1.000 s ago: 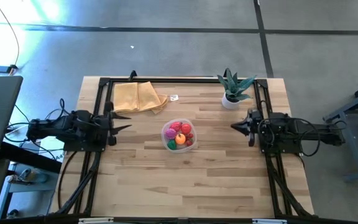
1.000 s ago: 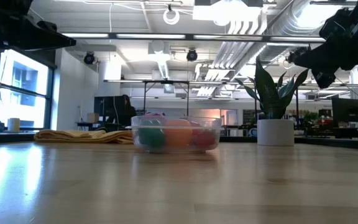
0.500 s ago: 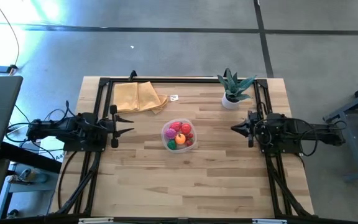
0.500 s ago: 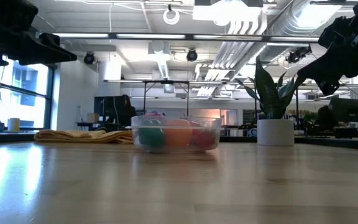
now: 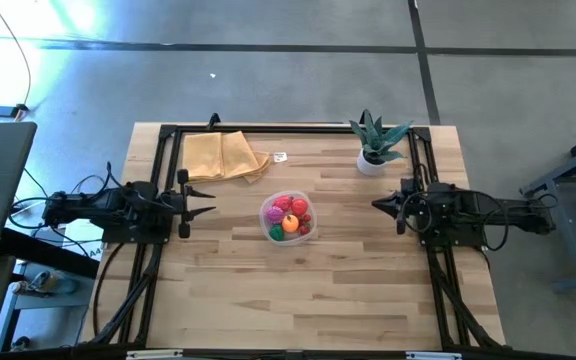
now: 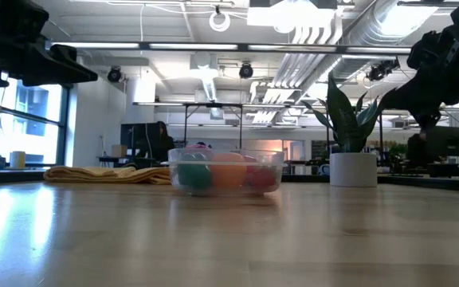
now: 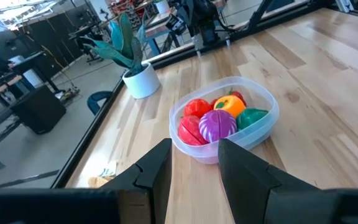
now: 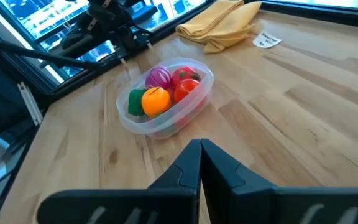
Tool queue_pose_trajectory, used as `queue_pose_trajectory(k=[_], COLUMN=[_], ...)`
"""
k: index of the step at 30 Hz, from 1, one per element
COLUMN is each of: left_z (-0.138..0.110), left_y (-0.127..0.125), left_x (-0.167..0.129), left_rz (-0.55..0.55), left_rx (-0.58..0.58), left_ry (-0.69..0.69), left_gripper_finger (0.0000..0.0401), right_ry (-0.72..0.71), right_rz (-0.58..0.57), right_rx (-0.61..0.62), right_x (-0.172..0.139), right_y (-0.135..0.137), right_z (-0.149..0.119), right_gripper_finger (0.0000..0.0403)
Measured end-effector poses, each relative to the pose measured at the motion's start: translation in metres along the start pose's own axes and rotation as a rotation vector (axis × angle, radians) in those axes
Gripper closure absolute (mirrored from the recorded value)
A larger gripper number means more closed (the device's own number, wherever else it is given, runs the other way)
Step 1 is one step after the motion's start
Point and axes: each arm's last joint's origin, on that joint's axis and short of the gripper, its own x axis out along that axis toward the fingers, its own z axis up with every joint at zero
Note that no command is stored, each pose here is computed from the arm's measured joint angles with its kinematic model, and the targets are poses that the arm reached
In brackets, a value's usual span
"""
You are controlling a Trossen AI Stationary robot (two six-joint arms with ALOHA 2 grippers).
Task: Pick and placing Produce into tupperware
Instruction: Return to Home Position
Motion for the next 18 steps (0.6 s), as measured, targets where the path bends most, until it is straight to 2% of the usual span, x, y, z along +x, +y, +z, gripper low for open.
queue_pose_trajectory(k=[18], left_z=[-0.0006], left_y=[-0.0001], left_x=[0.0000], left_rz=[0.000], left_rx=[0.001], left_ry=[0.007], left_gripper_finger=[0.0281], right_ry=[0.011], right_rz=[0.001], right_rx=[0.002], right_x=[0.0000], right_y=[-0.0003], right_z=[-0.0009], right_gripper_finger=[0.0403])
